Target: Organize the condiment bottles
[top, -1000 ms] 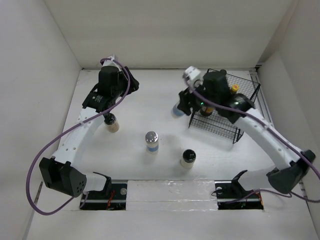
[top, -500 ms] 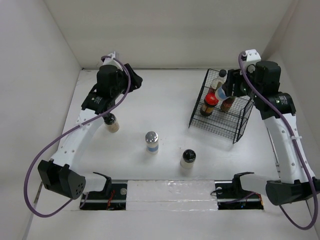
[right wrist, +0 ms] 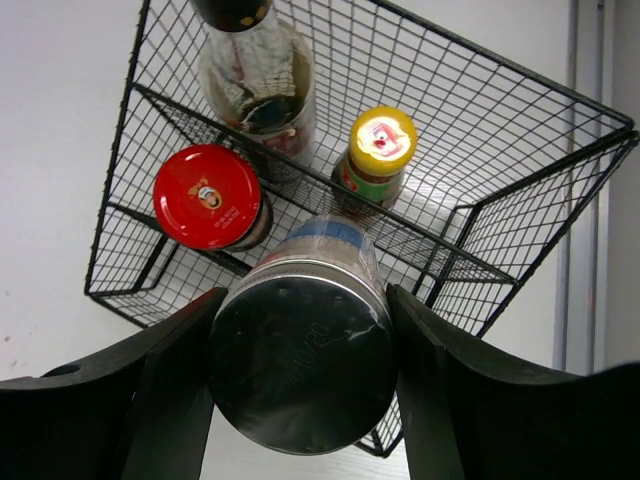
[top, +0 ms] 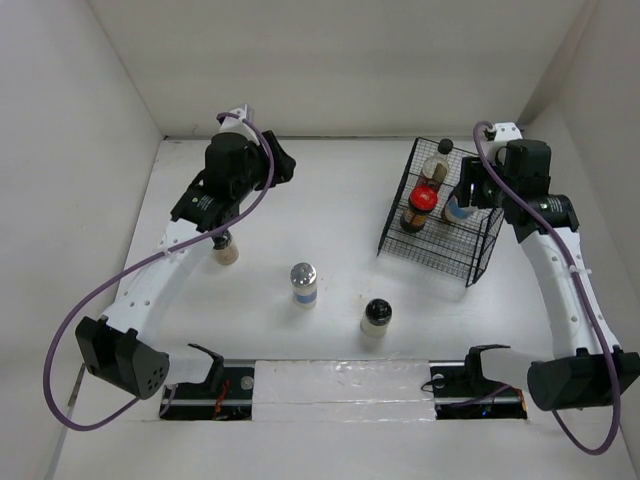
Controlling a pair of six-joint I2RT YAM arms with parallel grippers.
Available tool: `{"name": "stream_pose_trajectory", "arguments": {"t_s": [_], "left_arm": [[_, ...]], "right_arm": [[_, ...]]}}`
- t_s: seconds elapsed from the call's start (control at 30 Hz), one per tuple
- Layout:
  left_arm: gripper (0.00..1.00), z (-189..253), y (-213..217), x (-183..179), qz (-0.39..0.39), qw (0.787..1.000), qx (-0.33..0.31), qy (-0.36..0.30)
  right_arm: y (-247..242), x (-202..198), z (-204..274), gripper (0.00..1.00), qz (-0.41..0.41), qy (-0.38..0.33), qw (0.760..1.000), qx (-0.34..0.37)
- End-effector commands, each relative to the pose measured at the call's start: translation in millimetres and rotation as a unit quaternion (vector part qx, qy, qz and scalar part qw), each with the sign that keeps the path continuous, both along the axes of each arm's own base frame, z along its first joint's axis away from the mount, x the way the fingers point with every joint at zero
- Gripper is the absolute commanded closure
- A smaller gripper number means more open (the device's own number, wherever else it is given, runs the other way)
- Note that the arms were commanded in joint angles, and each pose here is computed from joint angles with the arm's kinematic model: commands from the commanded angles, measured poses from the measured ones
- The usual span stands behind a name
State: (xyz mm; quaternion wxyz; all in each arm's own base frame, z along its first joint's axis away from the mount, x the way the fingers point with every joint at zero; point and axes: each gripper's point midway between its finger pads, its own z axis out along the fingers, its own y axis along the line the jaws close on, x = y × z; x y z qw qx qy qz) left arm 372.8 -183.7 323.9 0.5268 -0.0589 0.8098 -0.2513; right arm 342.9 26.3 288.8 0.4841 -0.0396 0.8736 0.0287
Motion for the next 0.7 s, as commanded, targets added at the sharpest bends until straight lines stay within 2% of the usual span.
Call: {"name": "stream_pose_trajectory", "arguments": {"t_s": [0.0,0.13,0.47,0.63,0.67], "left_arm": [[0.47,14,4,3,0.005,1.000,0.001,-0.024],[0.47,11,5,0,0.005,1.000,0.003,-0.019],[0.47,1,5,-1,0.005,1.000,0.007,-0.010],[0.47,-3,5,-1,0.005,1.000,0.009,-0.006],[0.47,-3,5,-1,0.005,1.000,0.009,-0.006]], "right_arm": [[-14,26,54,0.61,-0.030,-0.116,0.993,0.000],[-14,35,50,0.61,-0.030,-0.120,0.992,0.000],[-1,40,-26,0.60,-0.013,-0.033,0.999,0.029],[1,40,-59,0.53,-0.020,0.005,0.999,0.032],[1,39,-70,0.48,-0.021,0.018,0.999,0.032]]}}
